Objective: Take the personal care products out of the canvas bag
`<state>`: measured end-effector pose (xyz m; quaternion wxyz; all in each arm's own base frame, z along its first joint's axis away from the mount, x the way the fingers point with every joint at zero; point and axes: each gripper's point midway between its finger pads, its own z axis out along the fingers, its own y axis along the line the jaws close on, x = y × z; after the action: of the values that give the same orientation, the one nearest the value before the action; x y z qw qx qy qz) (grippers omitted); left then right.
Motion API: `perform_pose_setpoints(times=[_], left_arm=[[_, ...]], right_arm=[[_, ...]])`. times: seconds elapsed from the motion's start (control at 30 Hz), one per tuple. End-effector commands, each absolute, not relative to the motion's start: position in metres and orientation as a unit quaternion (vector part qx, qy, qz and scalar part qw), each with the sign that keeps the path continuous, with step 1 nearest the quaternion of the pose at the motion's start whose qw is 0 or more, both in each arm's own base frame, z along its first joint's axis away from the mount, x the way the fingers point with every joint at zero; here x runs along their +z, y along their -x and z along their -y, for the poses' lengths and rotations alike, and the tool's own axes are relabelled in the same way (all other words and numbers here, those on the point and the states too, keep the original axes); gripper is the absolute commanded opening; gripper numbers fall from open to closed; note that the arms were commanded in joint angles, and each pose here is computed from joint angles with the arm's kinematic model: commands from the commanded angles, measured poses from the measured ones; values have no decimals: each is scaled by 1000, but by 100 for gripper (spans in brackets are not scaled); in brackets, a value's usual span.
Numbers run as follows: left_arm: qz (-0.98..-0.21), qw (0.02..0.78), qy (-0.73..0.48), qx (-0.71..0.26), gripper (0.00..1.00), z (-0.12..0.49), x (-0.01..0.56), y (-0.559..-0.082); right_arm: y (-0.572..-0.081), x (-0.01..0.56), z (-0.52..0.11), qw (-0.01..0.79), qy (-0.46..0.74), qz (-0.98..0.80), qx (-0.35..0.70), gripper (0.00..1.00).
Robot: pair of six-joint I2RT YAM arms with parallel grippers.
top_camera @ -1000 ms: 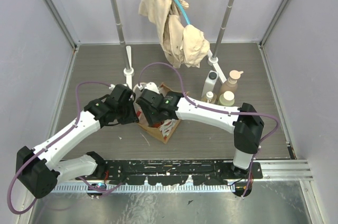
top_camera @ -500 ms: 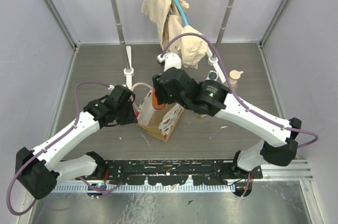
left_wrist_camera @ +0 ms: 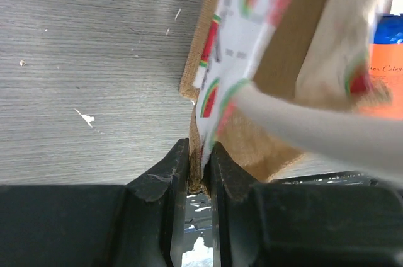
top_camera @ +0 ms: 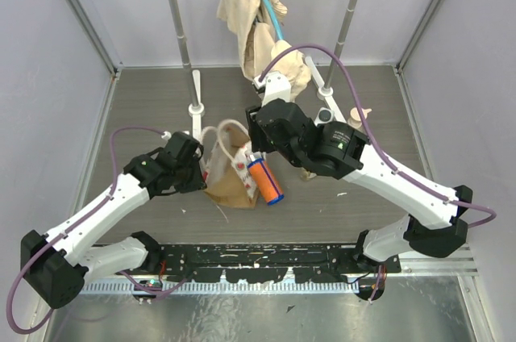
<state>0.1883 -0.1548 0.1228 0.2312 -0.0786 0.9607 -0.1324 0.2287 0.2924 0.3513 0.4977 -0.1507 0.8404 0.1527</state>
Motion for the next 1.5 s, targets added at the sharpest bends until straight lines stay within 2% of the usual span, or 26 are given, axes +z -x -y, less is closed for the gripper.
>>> perform_pose_setpoints(times=[0.0,0.3,0.47,0.57,0.77,1.03,1.23,1.47], left_arm=[[-964,217,71,-140,25,158,124,-183],[-961,232,72,-129,25,152,133,-185],[-961,241,78,-114,25,143,134,-185],[-958,250,85,-109,25,138,137,-184],[-951,281,103,-79,28,116,149,-182],[-944,302,132,-15,34,81,161,-177],[-937,314,150,19,37,61,169,-174],[-933,324,156,19,40,57,172,-176]], right_arm=[[-238,365,-297,526,133,-822,172,49],[-251,298,-302,458,148,-864,146,51],[-244,226,-290,362,183,-906,122,62],[-243,177,-277,311,194,-926,89,62],[-258,115,-248,269,181,-943,80,63],[-263,80,-266,237,205,-941,127,63],[-261,82,-283,226,206,-938,163,63],[-240,73,-298,199,237,-936,167,63]])
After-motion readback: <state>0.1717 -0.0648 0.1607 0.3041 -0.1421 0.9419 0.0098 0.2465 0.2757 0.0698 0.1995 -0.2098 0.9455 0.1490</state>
